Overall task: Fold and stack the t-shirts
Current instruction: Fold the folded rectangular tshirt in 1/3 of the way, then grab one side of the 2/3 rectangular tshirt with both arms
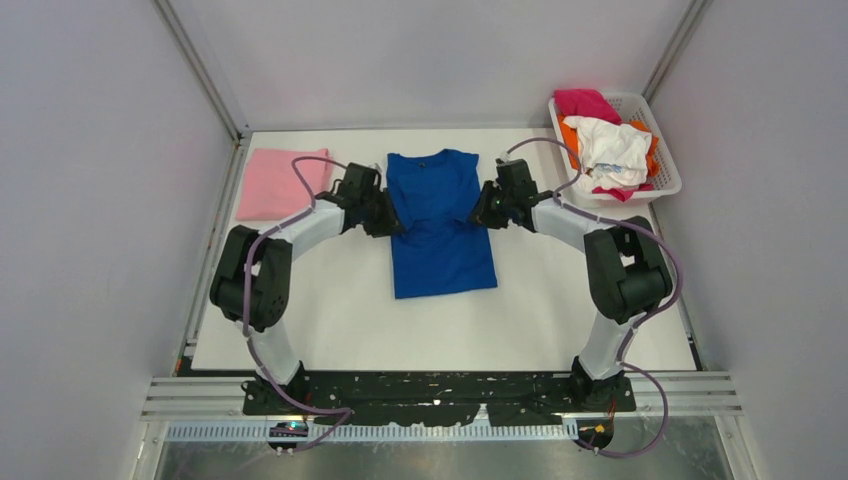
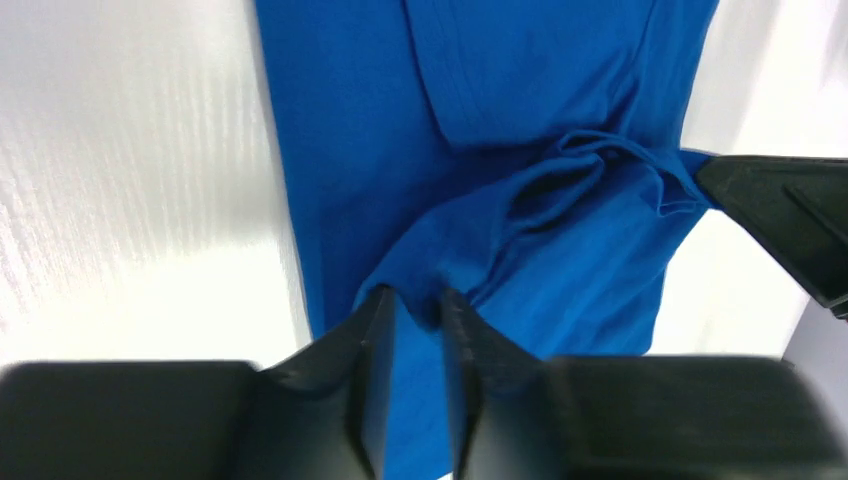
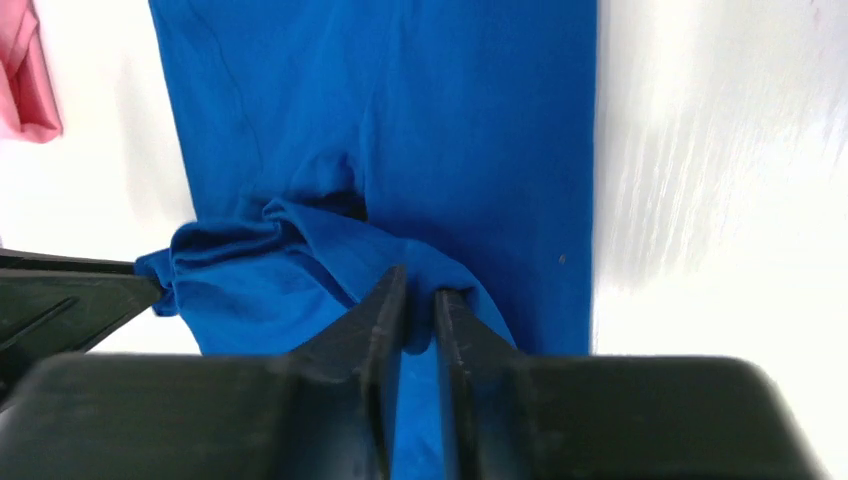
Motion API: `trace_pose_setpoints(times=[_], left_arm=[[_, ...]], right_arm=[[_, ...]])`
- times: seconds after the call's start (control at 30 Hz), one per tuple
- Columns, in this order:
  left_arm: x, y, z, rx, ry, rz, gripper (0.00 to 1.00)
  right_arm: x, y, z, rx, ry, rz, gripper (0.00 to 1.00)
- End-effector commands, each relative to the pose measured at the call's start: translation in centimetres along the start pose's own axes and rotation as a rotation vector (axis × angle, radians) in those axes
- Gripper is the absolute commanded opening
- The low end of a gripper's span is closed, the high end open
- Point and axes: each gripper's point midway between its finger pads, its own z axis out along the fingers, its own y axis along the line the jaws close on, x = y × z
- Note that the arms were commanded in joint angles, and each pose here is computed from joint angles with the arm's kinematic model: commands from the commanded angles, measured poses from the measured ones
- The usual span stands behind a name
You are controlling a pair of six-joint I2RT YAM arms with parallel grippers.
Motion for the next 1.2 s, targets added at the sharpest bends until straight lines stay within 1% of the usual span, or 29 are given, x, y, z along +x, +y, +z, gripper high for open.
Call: trace_pose_setpoints(times=[0.0, 0.03, 0.07, 0.1, 0.13, 0.17, 0.2, 0.23, 0.27, 0.3, 0.33, 0.37, 0.4, 0.43, 0.47, 0.5, 0.53, 0.57, 0.6, 0.63, 0.7, 0.83, 0.9, 0.93, 1.0, 1.1, 1.17], left_arm=[[-3.9, 0.0, -0.5, -0.029, -0.1, 0.019, 0.37], [-4.6, 0.4, -0.8, -0.044, -0.106, 0.011, 0.51], [-5.3, 0.6, -1.4, -0.048, -0.117, 0.004, 0.62], [-6.0, 0.6, -2.0, -0.041, -0.134, 0.005, 0.76], [-6.6, 0.4, -2.8, -0.036, -0.157, 0.013, 0.92], [-7.1, 0.2, -3.7, -0.037, -0.182, 0.028, 0.99], [-7.3, -0.1, -4.6, -0.035, -0.2, 0.041, 1.0], [-7.2, -0.4, -5.4, -0.025, -0.21, 0.049, 1.0], [-6.9, -0.6, -6.0, -0.012, -0.214, 0.054, 1.0], [-6.3, -0.9, -6.6, 0.004, -0.215, 0.057, 1.0], [-5.4, -0.9, -7.0, 0.013, -0.207, 0.06, 1.0], [-4.3, -1.0, -7.3, 0.024, -0.199, 0.064, 1.0], [-3.0, -0.9, -7.5, 0.029, -0.184, 0.064, 1.0], [-1.7, -0.8, -7.6, 0.035, -0.168, 0.067, 1.0], [0.4, -0.2, -7.4, 0.029, -0.134, 0.066, 1.0], [1.9, 0.1, -7.4, 0.027, -0.111, 0.065, 1.0], [3.3, 0.5, -7.6, 0.027, -0.093, 0.064, 1.0], [4.8, 1.1, -7.4, 0.02, -0.066, 0.056, 1.0], [6.1, 1.6, -7.3, 0.021, -0.044, 0.046, 1.0], [7.1, 1.7, -7.4, 0.033, -0.033, 0.043, 1.0], [9.1, 2.2, -7.2, 0.029, -0.002, 0.043, 1.0], [12.1, 2.4, -6.3, 0.03, 0.045, 0.033, 0.99], [12.6, 2.3, -5.7, 0.051, 0.048, 0.015, 0.95], [12.9, 2.2, -5.4, 0.056, 0.052, 0.002, 0.9], [13.3, 2.3, -5.0, 0.059, 0.065, -0.004, 0.83], [14.0, 2.3, -4.5, 0.047, 0.081, 0.001, 0.72], [14.5, 2.4, -4.2, 0.039, 0.096, 0.001, 0.61]], right_arm=[[-5.6, 1.0, 0.3, -0.007, -0.147, 0.01, 0.47], [-6.1, 0.8, 0.2, 0.0, -0.154, 0.019, 0.57], [-6.5, 0.9, 0.0, 0.002, -0.156, 0.019, 0.69], [-7.0, 1.2, -0.5, 0.001, -0.174, 0.012, 0.73], [-7.1, 1.2, -0.9, 0.004, -0.18, 0.009, 0.81], [-7.7, 1.5, -2.0, 0.0, -0.209, 0.002, 0.84], [-7.2, 1.1, -2.3, 0.009, -0.209, 0.003, 0.88], [-7.8, 1.5, -3.6, 0.0, -0.246, -0.004, 0.91], [-6.8, 0.8, -3.7, 0.012, -0.232, -0.001, 0.97], [-7.0, 1.4, -4.9, -0.008, -0.254, -0.005, 0.98], [-5.6, 0.7, -5.0, -0.002, -0.23, -0.003, 0.98], [-5.4, 1.2, -6.0, -0.031, -0.236, -0.009, 0.97], [-3.7, 0.4, -6.0, -0.022, -0.205, -0.006, 0.96], [-3.3, 0.6, -7.0, -0.037, -0.209, -0.01, 0.96], [-1.3, -0.7, -6.9, -0.017, -0.175, 0.002, 0.95], [-1.0, -0.6, -7.8, -0.025, -0.188, 0.005, 0.95], [1.0, -1.8, -7.7, -0.005, -0.155, 0.034, 0.95], [1.3, -1.6, -8.6, -0.023, -0.171, 0.036, 0.95], [3.2, -2.6, -8.5, -0.016, -0.137, 0.051, 0.95], [3.5, -2.4, -9.2, -0.034, -0.151, 0.052, 0.95], [6.1, -3.6, -9.3, -0.03, -0.12, 0.064, 0.95], [8.3, -4.1, -9.5, -0.04, -0.088, 0.059, 0.96], [9.1, -4.1, -9.3, -0.05, -0.072, 0.054, 0.97], [9.3, -4.1, -9.1, -0.052, -0.066, 0.053, 0.98], [10.0, -4.3, -8.7, -0.042, -0.045, 0.057, 1.0], [10.8, -4.9, -8.1, -0.009, -0.03, 0.059, 0.93], [11.3, -5.2, -7.7, 0.003, -0.014, 0.063, 0.9]])
